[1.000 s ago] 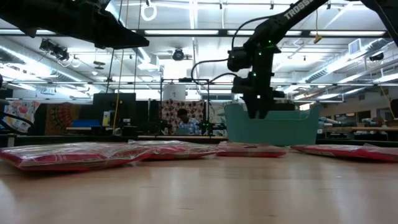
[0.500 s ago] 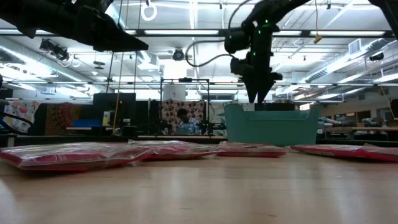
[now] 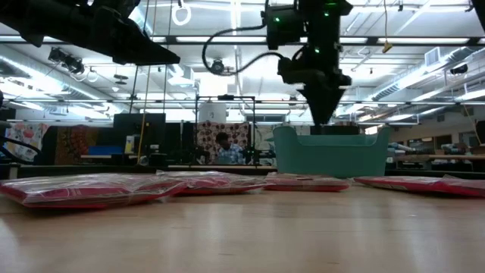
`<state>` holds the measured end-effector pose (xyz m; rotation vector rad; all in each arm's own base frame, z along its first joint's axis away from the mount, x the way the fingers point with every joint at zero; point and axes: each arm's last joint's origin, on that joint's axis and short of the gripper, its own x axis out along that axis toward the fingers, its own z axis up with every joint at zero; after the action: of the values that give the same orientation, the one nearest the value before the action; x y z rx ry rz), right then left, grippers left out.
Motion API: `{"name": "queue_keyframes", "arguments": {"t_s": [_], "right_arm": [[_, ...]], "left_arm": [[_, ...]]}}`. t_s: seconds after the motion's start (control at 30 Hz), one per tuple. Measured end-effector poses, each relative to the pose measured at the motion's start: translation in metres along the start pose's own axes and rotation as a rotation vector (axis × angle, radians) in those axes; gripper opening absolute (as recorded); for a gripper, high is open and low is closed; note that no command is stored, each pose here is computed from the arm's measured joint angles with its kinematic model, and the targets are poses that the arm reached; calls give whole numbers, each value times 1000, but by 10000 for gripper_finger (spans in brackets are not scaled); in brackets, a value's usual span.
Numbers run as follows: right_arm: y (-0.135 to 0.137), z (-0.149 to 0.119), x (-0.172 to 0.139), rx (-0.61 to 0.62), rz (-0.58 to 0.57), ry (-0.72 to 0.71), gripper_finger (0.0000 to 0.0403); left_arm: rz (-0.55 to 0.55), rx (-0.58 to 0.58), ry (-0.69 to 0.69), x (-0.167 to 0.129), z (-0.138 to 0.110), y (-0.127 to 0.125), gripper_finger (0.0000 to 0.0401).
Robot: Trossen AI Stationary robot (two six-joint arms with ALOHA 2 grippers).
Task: Sort popcorn bags into baskets
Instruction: Put the popcorn bag into the green bin
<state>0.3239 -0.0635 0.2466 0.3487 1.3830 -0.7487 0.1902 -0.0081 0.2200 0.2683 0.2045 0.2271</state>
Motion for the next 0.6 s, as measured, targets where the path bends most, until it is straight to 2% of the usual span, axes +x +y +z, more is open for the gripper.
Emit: {"name": "queue_keyframes", "arguments": {"t_s": [0.3, 0.47, 0.6], "right_arm": [[42, -54, 17, 45, -54, 73, 197], [59, -78, 19, 59, -65, 83, 207], [74, -90, 28, 72, -65, 153, 210]], "left_arm": [[0, -5, 1, 0, 0, 0, 130], [0, -4, 1, 0, 0, 0, 130], [0, -3, 1, 0, 0, 0, 130]]}}
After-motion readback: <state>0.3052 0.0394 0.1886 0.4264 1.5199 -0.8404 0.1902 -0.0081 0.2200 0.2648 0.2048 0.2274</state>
